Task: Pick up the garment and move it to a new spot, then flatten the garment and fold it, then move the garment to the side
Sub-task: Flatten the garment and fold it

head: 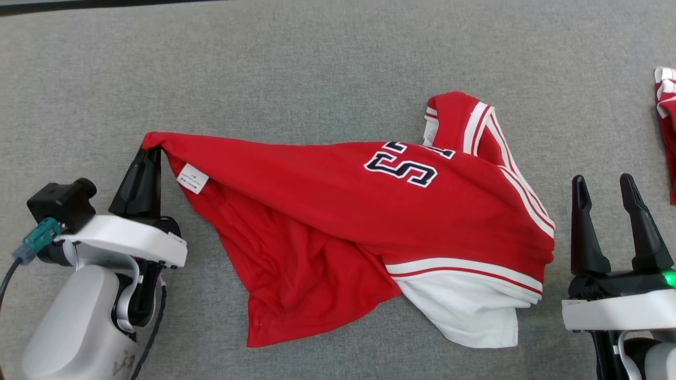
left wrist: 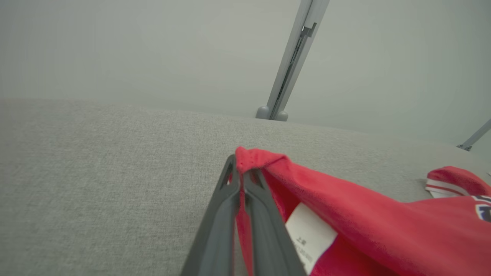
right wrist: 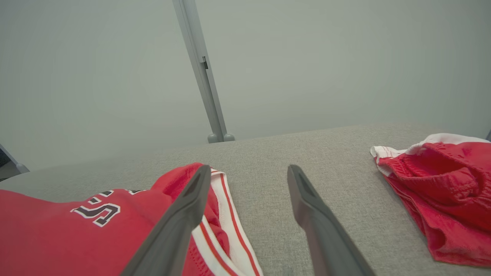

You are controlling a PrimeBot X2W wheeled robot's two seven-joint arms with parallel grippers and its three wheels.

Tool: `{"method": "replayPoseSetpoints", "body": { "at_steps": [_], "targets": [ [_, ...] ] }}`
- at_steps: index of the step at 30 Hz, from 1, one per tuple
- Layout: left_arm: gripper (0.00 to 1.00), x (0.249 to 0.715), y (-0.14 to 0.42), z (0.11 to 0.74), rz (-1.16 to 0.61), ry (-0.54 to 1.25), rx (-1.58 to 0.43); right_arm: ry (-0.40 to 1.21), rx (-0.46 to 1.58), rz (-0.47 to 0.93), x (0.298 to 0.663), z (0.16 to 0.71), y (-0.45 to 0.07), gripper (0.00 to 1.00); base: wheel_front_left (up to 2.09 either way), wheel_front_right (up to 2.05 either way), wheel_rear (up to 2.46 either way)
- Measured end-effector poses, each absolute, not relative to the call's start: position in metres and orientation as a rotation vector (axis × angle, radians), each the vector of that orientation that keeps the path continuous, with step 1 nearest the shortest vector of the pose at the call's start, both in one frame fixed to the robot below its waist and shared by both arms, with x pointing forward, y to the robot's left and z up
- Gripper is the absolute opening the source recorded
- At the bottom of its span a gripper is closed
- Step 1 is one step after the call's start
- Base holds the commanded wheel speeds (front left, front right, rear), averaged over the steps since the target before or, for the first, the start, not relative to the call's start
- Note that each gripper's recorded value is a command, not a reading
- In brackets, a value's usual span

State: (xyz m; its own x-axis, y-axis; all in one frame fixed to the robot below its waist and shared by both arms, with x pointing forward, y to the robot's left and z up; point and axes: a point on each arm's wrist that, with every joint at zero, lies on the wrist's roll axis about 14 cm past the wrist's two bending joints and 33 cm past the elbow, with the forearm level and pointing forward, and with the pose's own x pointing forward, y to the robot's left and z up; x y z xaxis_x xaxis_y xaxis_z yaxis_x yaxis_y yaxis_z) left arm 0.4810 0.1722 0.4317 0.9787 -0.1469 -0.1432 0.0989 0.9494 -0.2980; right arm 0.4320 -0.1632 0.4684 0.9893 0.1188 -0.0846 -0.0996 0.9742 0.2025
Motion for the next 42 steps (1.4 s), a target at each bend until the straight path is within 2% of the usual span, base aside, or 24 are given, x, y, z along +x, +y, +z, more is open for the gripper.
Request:
{"method": "replayPoseSetpoints", "body": {
  "at_steps": [1, 2, 8, 11, 19, 24, 34, 42],
  "targets": [
    [0.29, 0.485, 0.173, 0.425, -0.118, 0.177, -0.306, 0.101, 0.200, 0.109, 0.433, 0.466, -0.163, 1.00, 0.00, 0.00, 0.00],
    [1.00, 0.487, 0.173, 0.418, -0.117, 0.194, -0.308, 0.103, 0.199, 0.107, 0.435, 0.465, -0.164, 1.00, 0.00, 0.00, 0.00],
    [1.00, 0.492, 0.184, 0.408, -0.054, 0.203, -0.322, 0.092, 0.188, 0.098, 0.434, 0.467, -0.168, 1.00, 0.00, 0.00, 0.00],
    [1.00, 0.491, 0.197, 0.428, -0.014, 0.135, -0.311, 0.074, 0.182, 0.098, 0.433, 0.474, -0.168, 1.00, 0.00, 0.00, 0.00],
    [1.00, 0.457, 0.209, 0.487, 0.018, -0.048, -0.245, 0.034, 0.155, 0.119, 0.423, 0.496, -0.166, 1.00, 0.00, 0.00, 0.00],
    [1.00, 0.425, 0.205, 0.507, 0.006, -0.096, -0.180, 0.026, 0.140, 0.139, 0.410, 0.506, -0.163, 1.00, 0.00, 0.00, 0.00],
    [1.00, 0.376, 0.197, 0.521, 0.011, -0.098, -0.153, 0.025, 0.134, 0.149, 0.382, 0.518, -0.162, 1.00, 0.00, 0.00, 0.00],
    [1.00, 0.375, 0.196, 0.523, 0.013, -0.096, -0.155, 0.023, 0.141, 0.155, 0.384, 0.520, -0.160, 1.00, 0.00, 0.00, 0.00]
  ]
}}
